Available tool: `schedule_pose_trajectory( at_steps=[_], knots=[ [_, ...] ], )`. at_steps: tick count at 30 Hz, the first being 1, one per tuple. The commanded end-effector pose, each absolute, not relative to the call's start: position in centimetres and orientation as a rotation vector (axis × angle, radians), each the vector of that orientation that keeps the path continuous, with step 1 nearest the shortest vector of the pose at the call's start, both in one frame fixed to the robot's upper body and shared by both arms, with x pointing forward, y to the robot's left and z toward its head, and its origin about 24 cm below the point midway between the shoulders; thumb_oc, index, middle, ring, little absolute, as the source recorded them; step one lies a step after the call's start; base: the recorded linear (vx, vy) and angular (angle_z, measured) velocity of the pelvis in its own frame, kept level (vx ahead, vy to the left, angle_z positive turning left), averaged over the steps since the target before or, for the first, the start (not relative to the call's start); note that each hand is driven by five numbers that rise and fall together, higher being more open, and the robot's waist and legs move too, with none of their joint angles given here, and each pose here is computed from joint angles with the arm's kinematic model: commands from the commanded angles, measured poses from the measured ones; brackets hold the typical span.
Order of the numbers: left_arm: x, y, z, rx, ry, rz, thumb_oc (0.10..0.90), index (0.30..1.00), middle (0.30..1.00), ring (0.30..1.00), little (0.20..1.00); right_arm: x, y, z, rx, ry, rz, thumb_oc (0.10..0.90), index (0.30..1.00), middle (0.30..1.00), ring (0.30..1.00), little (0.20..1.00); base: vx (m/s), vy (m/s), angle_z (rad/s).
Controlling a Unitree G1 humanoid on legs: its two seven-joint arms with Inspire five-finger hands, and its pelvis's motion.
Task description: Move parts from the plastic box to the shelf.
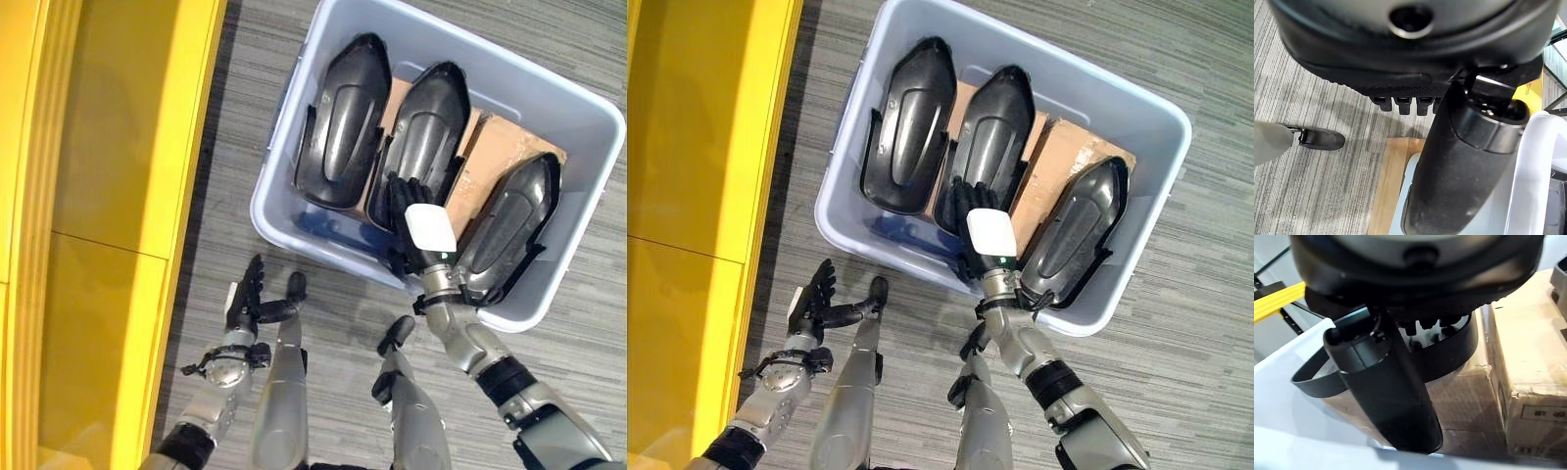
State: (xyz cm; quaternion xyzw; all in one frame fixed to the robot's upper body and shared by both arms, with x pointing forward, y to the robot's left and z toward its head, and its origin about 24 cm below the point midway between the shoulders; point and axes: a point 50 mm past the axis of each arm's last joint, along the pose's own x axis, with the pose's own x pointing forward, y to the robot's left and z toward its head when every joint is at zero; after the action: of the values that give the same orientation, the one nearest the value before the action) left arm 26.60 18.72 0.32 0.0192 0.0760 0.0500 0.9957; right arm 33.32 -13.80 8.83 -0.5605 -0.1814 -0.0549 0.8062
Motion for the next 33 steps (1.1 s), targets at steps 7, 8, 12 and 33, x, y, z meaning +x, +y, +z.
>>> schedule_pose_trajectory(
  at_steps=[7,8,12,33],
  knots=[
    [26.9,17.9,1.6,0.027,0.049,0.092,0.900,1.000,1.000,1.000,1.000,33.8,-14.0,9.3,-1.251,-0.447,-0.243,0.900,1.000,1.000,1.000,1.000,0.00,0.000,0.00],
    [26.9,17.8,1.6,0.022,0.051,0.087,0.900,1.000,1.000,1.000,1.000,34.0,-14.0,9.0,-1.263,-0.429,-0.248,0.900,1.000,1.000,1.000,1.000,0.00,0.000,0.00],
    [27.1,17.4,1.6,0.017,0.052,0.073,0.900,1.000,1.000,1.000,1.000,34.7,-13.7,8.4,-1.303,-0.384,-0.231,0.810,0.874,0.874,0.874,0.874,0.00,0.000,0.00],
    [27.3,17.5,1.0,0.009,0.082,0.084,0.900,1.000,1.000,1.000,1.000,35.0,-13.4,7.5,-1.295,-0.349,-0.193,0.400,0.300,0.300,0.300,0.300,0.00,0.000,0.00]
  ],
)
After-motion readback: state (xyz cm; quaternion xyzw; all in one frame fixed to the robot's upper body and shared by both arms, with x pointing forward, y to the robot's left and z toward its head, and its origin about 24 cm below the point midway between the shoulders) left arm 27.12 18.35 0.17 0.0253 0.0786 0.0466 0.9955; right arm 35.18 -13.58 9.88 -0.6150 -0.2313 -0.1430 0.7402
